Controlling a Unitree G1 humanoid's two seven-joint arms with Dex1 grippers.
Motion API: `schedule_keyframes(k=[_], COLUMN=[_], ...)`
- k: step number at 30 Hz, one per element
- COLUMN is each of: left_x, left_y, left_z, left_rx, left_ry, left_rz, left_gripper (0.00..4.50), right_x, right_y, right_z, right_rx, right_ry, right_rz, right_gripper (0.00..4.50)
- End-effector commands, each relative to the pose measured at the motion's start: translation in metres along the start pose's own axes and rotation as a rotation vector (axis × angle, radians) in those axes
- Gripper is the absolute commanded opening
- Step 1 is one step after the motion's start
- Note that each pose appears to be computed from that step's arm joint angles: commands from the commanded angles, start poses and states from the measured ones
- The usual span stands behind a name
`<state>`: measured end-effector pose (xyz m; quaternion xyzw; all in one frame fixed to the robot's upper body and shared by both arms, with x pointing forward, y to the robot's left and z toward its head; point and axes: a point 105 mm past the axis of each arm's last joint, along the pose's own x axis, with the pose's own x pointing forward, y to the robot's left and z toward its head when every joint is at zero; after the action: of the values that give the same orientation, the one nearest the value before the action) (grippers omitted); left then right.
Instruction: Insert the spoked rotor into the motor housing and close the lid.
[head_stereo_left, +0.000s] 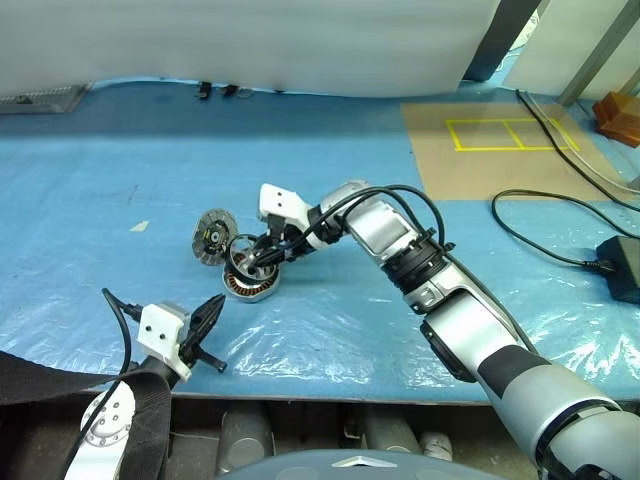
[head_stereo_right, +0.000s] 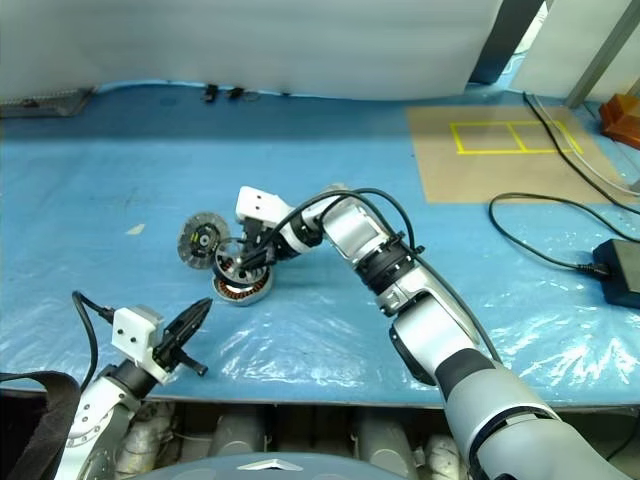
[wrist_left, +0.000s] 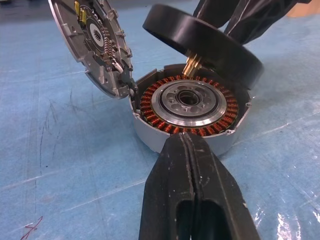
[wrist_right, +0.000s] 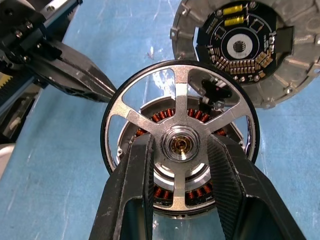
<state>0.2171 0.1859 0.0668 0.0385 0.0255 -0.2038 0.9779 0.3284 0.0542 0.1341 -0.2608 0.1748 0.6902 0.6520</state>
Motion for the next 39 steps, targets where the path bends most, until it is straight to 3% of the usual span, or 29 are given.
schedule_keyframes(k=[1,23,32,36,39], left_x=[-0.001,0.005,0.004,0.004,0.005], left_y=[0.001,0.000,0.002,0.003,0.004], left_z=[0.005,0.005,0.006,0.006,0.006], left_rx=[0.021,0.031,0.037,0.040,0.041], left_ry=[-0.015,-0.011,-0.006,-0.003,-0.001], left_rz=[-0.002,-0.005,-0.003,-0.004,-0.007], left_gripper=[0.00,0.00,0.00,0.00,0.00], right_x=[0.000,0.014,0.007,0.001,0.001], right_y=[0.003,0.009,0.003,0.001,0.002], right_z=[0.010,-0.011,0.000,0.007,0.009], right_rx=[-0.050,-0.018,-0.004,0.019,0.036], right_ry=[-0.014,0.044,-0.016,-0.060,-0.081], right_rz=[0.003,-0.008,-0.034,-0.033,-0.034], right_gripper=[1.20,1.20,4.14,4.14,3.52])
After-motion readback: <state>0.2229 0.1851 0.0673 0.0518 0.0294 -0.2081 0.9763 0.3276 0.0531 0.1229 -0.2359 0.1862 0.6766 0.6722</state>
